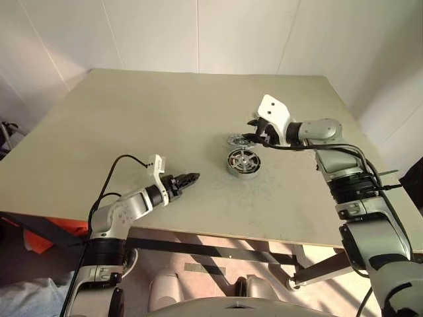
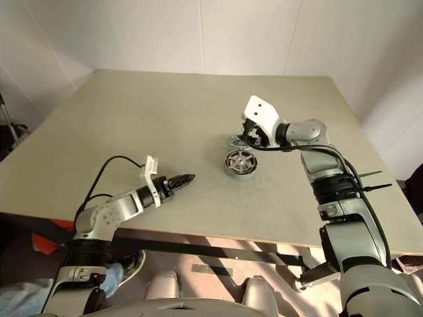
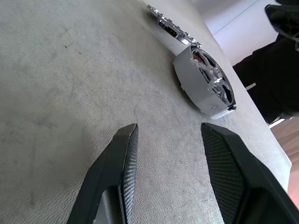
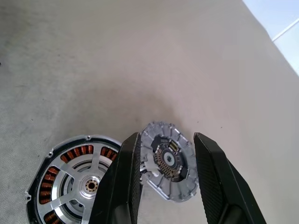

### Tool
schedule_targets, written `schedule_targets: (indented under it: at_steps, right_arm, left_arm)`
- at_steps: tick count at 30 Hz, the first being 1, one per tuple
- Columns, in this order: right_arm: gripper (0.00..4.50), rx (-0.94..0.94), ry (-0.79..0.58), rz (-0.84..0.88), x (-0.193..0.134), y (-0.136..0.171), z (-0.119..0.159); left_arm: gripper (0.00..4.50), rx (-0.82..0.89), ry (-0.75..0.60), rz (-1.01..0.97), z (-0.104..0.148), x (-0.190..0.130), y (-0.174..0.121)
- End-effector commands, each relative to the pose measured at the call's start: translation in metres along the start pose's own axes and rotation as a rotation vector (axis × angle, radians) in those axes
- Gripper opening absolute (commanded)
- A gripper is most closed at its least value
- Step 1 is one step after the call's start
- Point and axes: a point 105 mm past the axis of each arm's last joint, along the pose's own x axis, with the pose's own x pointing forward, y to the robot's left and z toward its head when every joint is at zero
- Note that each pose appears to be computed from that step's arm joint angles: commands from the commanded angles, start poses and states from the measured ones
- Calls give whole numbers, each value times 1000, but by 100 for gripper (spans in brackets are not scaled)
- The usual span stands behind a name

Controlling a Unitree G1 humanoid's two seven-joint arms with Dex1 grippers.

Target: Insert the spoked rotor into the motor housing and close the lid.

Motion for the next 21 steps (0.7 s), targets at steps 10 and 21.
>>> schedule_targets:
  at_steps: [10,21]
  right_arm:
    - [38,151,136,-3,11,46,-66]
    - [1,121,-37,-96,-7,7,-7]
  left_arm:
    - [225,58,-11,-12,14,-1,-3]
    - [225,49,-11,-14,11,2,-3]
